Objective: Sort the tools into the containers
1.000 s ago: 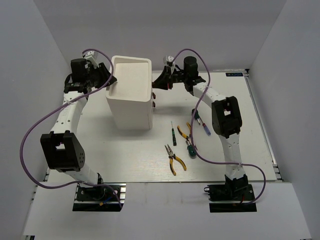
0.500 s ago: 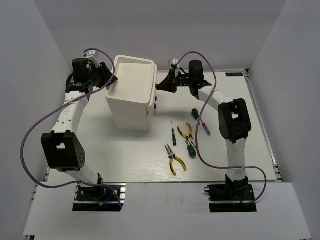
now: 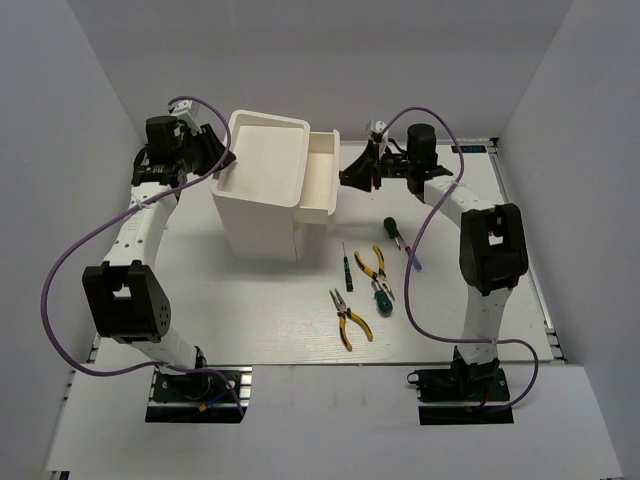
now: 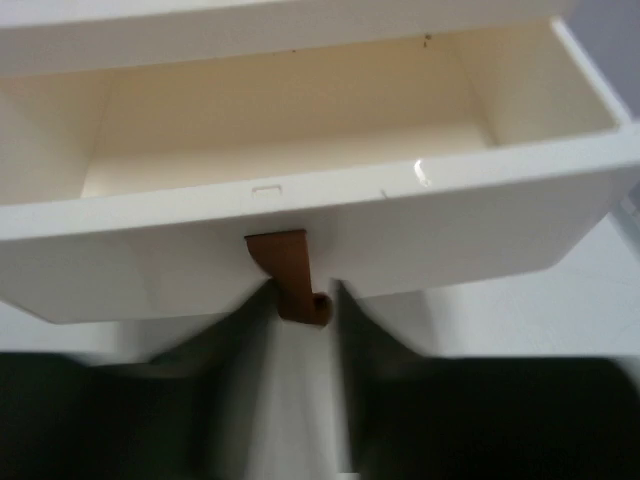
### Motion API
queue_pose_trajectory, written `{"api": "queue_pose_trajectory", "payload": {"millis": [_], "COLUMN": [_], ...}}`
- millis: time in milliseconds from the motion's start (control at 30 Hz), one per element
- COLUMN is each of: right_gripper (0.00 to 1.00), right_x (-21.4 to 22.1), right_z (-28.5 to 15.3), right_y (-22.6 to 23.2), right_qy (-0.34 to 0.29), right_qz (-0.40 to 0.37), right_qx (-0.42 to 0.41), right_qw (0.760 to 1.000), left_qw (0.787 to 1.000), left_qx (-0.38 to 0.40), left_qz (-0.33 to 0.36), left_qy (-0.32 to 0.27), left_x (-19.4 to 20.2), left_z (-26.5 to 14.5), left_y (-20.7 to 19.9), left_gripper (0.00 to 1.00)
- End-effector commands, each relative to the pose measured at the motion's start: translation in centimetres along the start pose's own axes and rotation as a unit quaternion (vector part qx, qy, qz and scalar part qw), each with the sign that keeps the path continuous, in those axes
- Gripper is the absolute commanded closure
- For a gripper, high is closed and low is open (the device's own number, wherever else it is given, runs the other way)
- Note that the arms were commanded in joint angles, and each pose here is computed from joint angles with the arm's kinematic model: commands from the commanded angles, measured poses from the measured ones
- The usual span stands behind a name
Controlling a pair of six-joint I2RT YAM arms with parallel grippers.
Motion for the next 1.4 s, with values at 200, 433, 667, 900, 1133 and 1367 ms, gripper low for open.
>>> {"api": "queue_pose_trajectory", "payload": {"millis": [200, 433, 667, 900, 1133, 1367], "right_gripper": [0.17, 1.0, 0.75, 0.57, 0.47, 0.48], "right_x": [-3.1, 0.9, 6.1, 8.6, 10.9, 13.2], "right_z": [-3.1, -7.5, -9.5, -8.7, -7.9, -6.8], "right_y": [0.6, 0.1, 0.9, 1.4, 1.5, 1.2], "right_qy": [0.039, 0.21, 0.32, 0.377, 0.406, 0.421], "right_qz": [0.013, 0.09, 0.147, 0.174, 0.202, 0.224], "right_qx": [0.118, 0.371, 0.437, 0.431, 0.424, 0.422], "right_qw": [0.992, 0.9, 0.828, 0.801, 0.784, 0.771], "left_qw": [0.998, 0.996, 0.994, 0.993, 0.996, 0.997], "left_qx": [0.055, 0.044, -0.044, -0.097, -0.079, -0.062], "left_qz": [-0.001, 0.019, 0.061, 0.062, 0.052, 0.047], "left_qy": [-0.018, -0.07, -0.083, -0.041, -0.002, -0.002], "left_x": [-1.2, -5.1, -7.5, -4.2, 0.8, 1.8], "left_z": [-0.4, -1.3, -5.0, -10.0, -11.9, -13.6], "left_y": [-2.1, -2.5, -2.1, -2.6, -3.3, -4.2], "left_gripper": [0.12, 0.1, 0.38, 0.44, 0.11, 0.09]}}
Point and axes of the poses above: each gripper's point midway between its finger pads, its own z axis out along the fingers, its own y axis along the line the jaws close on, x = y × z, the point moved 8 cm from there along -z, back along the fingers, and after that the axes turned 14 degrees about z, right-handed, at the moved point
